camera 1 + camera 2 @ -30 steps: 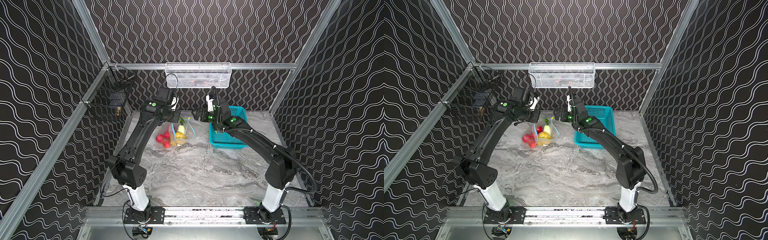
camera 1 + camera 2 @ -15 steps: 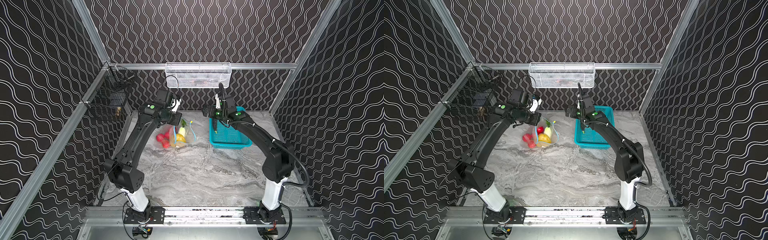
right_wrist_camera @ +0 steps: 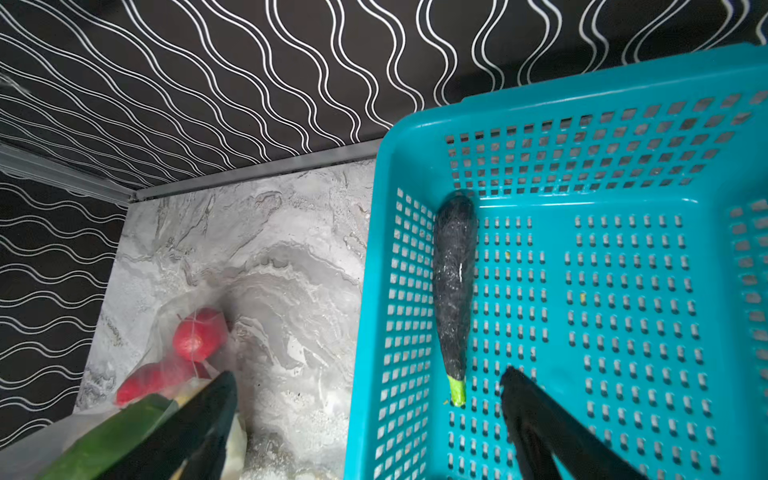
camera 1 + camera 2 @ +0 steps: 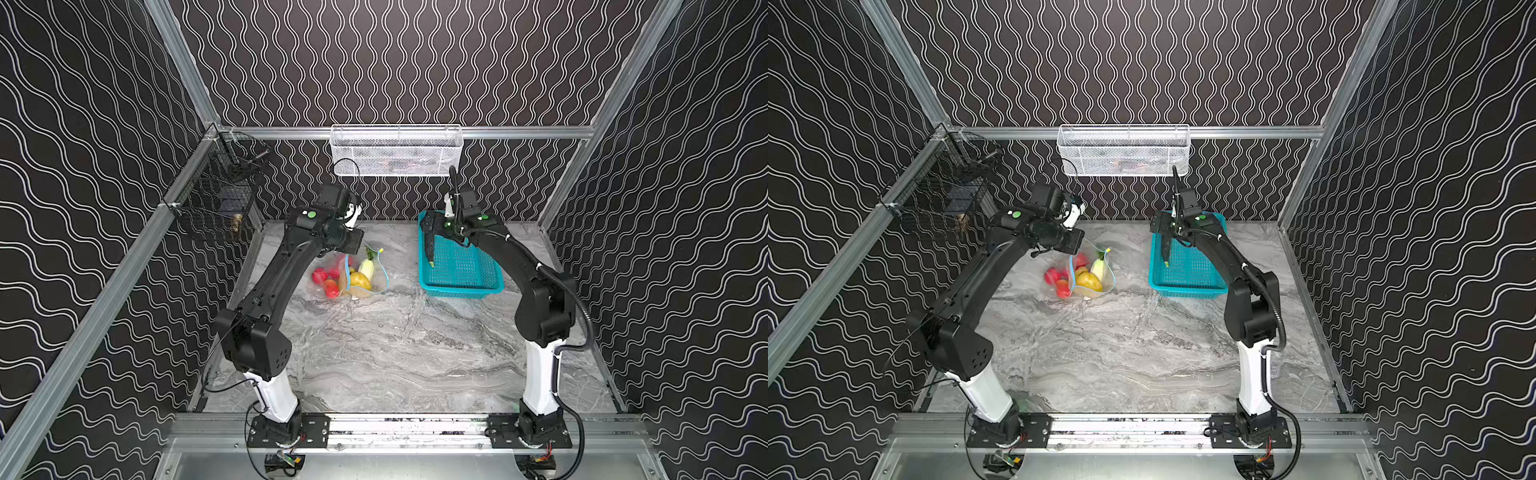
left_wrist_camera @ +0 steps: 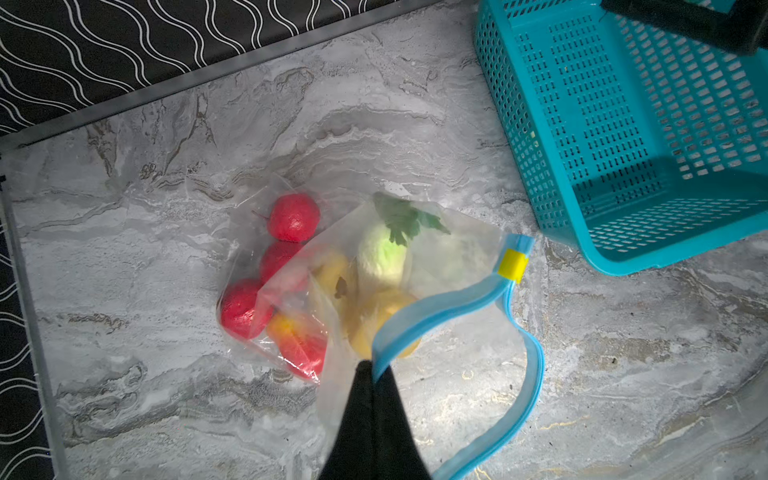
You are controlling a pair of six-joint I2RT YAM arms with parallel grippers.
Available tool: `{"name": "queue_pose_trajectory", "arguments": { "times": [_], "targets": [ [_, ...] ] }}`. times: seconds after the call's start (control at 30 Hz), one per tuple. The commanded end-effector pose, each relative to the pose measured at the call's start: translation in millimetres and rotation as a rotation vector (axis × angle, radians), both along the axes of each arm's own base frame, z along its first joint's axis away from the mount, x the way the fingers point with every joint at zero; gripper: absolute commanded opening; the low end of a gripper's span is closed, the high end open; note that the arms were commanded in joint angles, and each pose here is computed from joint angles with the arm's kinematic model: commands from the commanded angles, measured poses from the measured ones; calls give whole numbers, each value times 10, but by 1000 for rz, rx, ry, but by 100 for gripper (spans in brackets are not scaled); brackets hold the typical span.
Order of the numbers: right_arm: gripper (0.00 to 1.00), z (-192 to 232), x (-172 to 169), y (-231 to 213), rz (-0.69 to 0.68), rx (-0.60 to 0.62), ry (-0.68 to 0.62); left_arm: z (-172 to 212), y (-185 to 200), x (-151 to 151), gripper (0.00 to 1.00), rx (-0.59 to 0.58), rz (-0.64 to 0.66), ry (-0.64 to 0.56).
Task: Place the food in the zip-top bag and seal the zipper
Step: 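Withdraw the right gripper from the bag back over the basket, then lower the right gripper onto the dark cucumber and close it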
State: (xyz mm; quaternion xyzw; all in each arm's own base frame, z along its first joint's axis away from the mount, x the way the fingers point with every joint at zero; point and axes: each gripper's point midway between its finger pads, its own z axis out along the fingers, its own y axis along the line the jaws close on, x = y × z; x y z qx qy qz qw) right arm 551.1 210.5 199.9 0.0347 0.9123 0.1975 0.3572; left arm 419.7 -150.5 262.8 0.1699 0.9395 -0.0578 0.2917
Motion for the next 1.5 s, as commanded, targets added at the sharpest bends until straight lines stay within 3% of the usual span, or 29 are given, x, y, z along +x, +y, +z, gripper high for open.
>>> {"name": "queue_pose_trajectory", "arguments": {
  "times": [0.0, 0.57, 0.87, 1.27, 1.47],
  "targets": [
    [99, -121, 41, -205, -44, -40, 53, 9, 24, 65, 0, 25, -2, -20],
    [99, -690, 251, -472, -154, -22, 177, -6, 24, 116, 0, 35, 12, -13],
    [99, -921, 385, -378, -161, 32, 223, 42, 47, 57, 0, 27, 16, -29],
    [79, -1092, 593, -282, -174, 96, 201, 130, 23, 43, 0, 7, 14, -40],
    [74, -1101, 680, -239, -168, 121, 172, 144, 19, 39, 0, 3, 13, -40]
  ]
}}
